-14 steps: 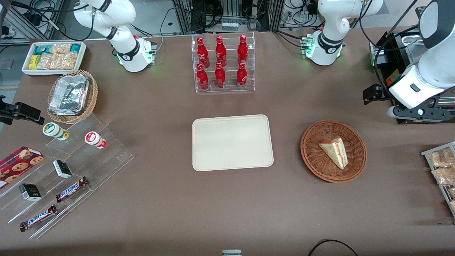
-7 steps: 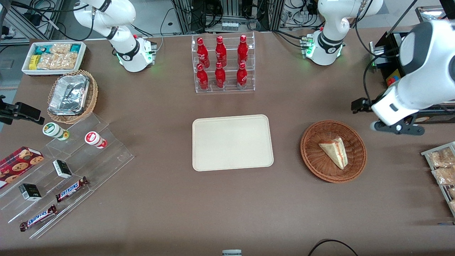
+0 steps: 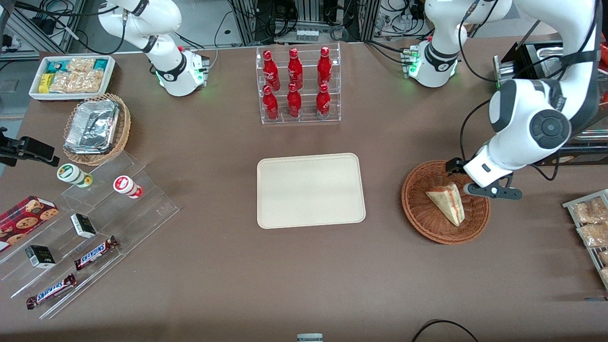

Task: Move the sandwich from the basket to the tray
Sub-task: 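Move the left gripper over the wrapped sandwich in the wicker basket, then lower the left gripper and close it on the sandwich's wrapped edge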

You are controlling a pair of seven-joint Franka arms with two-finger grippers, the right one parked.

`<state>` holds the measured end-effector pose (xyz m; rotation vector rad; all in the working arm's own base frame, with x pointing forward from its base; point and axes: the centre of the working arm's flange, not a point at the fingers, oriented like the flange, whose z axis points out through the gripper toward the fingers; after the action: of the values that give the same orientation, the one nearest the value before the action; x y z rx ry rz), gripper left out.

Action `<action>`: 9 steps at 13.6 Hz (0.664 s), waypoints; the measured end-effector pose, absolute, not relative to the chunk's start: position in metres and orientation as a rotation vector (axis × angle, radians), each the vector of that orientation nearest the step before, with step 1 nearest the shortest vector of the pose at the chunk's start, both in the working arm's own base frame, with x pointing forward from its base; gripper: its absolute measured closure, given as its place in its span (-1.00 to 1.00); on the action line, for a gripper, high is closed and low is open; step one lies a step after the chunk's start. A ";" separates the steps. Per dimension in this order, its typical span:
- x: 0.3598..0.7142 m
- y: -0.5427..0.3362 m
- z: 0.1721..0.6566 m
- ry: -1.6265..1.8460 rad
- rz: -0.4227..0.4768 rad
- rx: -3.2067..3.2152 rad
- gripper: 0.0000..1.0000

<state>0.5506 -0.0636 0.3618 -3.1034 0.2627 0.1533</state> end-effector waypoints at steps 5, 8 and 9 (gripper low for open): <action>0.541 -0.055 0.336 0.068 0.098 -3.115 -1.00; 0.540 -0.057 0.328 -0.323 0.081 -3.095 -1.00; 0.541 -0.059 0.325 -0.486 0.071 -3.073 -1.00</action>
<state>0.5406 -0.0593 0.3253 -3.0732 -0.4858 0.0707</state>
